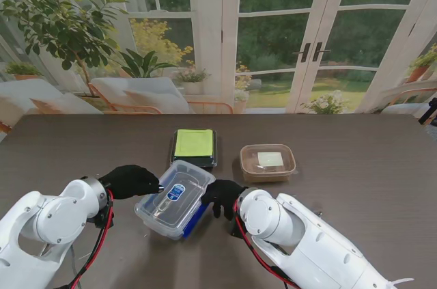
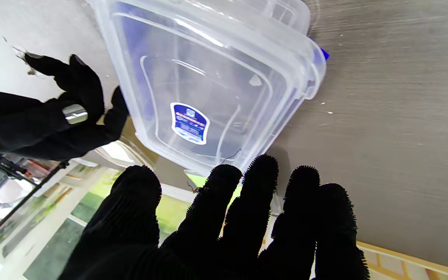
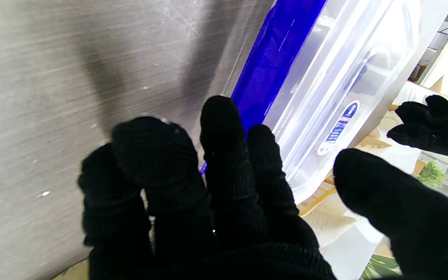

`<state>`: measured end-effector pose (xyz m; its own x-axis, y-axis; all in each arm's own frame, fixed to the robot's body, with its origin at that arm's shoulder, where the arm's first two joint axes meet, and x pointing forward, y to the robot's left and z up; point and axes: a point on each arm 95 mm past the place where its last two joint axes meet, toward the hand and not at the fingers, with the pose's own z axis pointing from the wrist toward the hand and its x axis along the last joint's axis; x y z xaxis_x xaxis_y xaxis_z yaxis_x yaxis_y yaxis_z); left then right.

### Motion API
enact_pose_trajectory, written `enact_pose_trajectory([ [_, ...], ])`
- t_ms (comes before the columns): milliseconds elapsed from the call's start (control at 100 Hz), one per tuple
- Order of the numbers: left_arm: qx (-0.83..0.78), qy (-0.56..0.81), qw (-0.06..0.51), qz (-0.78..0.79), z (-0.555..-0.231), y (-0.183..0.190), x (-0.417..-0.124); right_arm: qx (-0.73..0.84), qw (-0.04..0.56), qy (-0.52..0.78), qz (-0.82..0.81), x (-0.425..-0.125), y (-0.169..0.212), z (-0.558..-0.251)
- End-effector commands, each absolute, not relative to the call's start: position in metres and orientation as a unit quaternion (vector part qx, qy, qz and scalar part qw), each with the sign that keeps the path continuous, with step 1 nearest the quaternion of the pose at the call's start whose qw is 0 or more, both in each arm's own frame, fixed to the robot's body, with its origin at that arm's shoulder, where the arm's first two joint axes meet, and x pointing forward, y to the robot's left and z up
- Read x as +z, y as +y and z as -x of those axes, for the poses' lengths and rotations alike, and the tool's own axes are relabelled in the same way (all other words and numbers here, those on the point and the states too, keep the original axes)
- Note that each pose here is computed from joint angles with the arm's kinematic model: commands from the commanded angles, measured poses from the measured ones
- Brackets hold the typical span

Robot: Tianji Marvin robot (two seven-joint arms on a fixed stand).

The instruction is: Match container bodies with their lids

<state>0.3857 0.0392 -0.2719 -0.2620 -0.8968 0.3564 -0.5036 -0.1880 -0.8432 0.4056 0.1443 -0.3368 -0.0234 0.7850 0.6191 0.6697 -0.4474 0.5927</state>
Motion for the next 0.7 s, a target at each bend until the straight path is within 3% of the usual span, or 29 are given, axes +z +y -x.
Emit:
enact_pose_trajectory([
  [0,-0.494,0.604,0.186,0.597,-0.389,0.046,-0.280,0.480,0.045,0.530,-0.698,-0.342,0.150,-0.398],
  [360,-0.441,0.619,0.165,0.629,-0.401,0.049,-0.302,0.478,0.046,0.528,-0.700,-0.342,0.150,-0.400],
  [690,-0.408,0.645,0.136,0.631,-0.393,0.037,-0.304,0.478,0.041,0.527,-0.702,-0.344,0.150,-0.400],
])
